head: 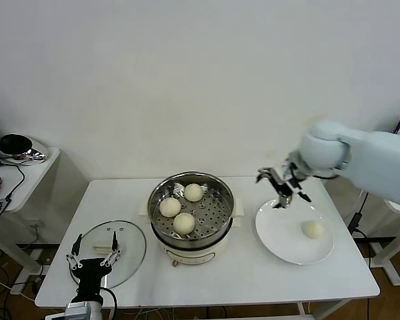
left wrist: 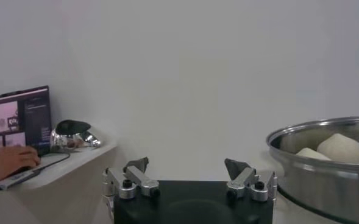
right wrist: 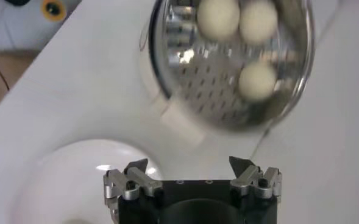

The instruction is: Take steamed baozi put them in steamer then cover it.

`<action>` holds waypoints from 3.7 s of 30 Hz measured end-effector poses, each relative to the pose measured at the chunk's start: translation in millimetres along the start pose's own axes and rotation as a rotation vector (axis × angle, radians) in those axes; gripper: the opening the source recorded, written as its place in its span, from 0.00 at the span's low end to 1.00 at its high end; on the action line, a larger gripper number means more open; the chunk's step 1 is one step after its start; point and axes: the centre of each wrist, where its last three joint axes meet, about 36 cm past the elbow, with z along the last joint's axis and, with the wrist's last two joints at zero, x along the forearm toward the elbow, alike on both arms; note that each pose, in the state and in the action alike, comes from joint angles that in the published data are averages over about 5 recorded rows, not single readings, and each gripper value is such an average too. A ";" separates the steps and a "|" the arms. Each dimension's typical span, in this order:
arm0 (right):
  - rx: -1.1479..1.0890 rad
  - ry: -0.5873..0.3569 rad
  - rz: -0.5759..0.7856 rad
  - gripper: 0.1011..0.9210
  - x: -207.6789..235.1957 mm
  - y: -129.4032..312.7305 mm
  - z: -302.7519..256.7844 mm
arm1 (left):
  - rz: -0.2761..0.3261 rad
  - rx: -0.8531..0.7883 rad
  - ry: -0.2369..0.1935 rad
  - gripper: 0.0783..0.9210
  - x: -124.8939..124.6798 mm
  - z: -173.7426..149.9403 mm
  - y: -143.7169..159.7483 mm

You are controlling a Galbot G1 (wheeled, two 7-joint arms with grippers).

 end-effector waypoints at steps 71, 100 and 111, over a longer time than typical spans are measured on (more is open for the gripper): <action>-0.386 0.155 -0.080 0.49 -131.0 54.7 150.8 | -0.032 -0.024 0.027 0.88 2.5 12.6 7.4; -0.230 -0.134 0.027 0.52 1.0 -92.7 -103.4 | -0.013 -0.023 0.038 0.88 -0.2 18.6 1.3; -0.247 -0.123 -0.062 0.52 -55.5 -96.8 -157.7 | -0.022 -0.017 0.039 0.88 0.6 17.9 3.4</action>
